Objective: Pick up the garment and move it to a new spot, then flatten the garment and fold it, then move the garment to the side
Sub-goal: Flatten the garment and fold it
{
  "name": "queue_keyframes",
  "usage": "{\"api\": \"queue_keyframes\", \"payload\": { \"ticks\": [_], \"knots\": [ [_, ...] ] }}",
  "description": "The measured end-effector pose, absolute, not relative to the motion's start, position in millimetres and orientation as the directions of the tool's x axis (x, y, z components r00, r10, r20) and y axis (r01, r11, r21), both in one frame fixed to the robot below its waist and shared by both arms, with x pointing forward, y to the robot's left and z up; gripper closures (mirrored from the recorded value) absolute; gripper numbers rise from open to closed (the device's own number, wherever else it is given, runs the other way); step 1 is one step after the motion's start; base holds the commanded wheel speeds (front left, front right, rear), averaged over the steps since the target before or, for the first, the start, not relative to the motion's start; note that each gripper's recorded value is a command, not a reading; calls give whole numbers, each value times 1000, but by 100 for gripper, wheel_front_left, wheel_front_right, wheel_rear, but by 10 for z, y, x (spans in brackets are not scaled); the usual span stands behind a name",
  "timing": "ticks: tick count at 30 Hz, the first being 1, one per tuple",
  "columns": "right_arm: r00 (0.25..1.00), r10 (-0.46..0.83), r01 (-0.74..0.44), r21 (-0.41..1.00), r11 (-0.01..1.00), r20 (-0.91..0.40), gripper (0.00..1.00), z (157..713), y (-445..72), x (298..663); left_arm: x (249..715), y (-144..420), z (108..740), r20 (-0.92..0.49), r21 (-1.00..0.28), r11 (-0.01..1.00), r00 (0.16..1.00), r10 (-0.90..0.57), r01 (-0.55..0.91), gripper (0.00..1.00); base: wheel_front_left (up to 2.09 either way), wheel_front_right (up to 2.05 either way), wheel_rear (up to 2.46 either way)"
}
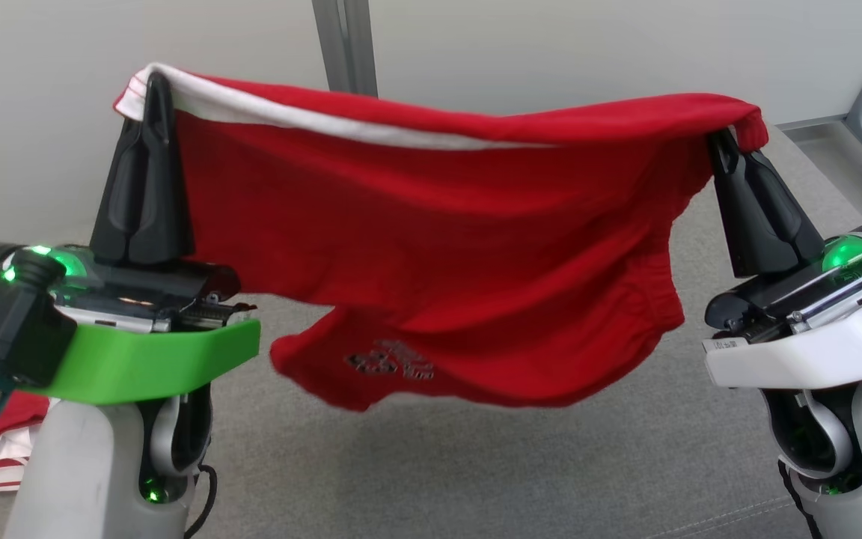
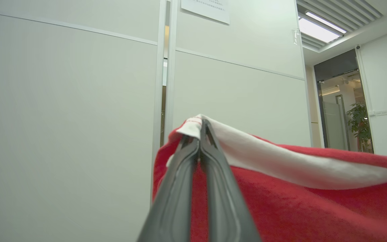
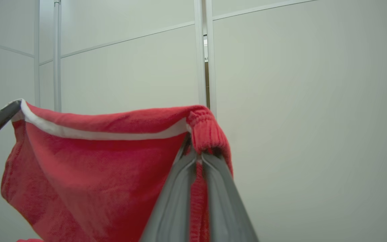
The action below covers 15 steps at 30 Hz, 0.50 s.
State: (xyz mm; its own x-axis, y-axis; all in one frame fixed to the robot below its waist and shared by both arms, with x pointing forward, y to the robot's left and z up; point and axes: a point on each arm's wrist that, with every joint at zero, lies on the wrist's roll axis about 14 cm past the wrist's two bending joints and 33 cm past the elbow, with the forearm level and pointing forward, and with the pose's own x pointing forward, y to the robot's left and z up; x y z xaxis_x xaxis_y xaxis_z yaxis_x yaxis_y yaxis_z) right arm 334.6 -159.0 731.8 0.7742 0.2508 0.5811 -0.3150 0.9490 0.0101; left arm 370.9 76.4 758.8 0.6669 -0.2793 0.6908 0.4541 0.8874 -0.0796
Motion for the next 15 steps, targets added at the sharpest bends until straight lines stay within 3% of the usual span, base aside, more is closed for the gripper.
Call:
{"api": "queue_keyframes", "payload": {
  "ticks": [7, 9, 15],
  "knots": [
    [850, 235, -306, 78, 949, 472, 100, 7064, -1619, 3648, 4044, 637, 7601, 622, -77, 871, 706, -337, 484, 100, 0, 0, 0],
    [870, 239, -302, 83, 950, 432, 100, 6987, -1619, 3891, 4298, 618, 7582, 598, -108, 866, 727, -337, 489, 100, 0, 0, 0],
    [875, 276, -308, 18, 951, 398, 100, 7104, -1489, 4795, 5135, 656, 7784, 589, -41, 901, 739, -327, 432, 100, 0, 0, 0]
  ]
}}
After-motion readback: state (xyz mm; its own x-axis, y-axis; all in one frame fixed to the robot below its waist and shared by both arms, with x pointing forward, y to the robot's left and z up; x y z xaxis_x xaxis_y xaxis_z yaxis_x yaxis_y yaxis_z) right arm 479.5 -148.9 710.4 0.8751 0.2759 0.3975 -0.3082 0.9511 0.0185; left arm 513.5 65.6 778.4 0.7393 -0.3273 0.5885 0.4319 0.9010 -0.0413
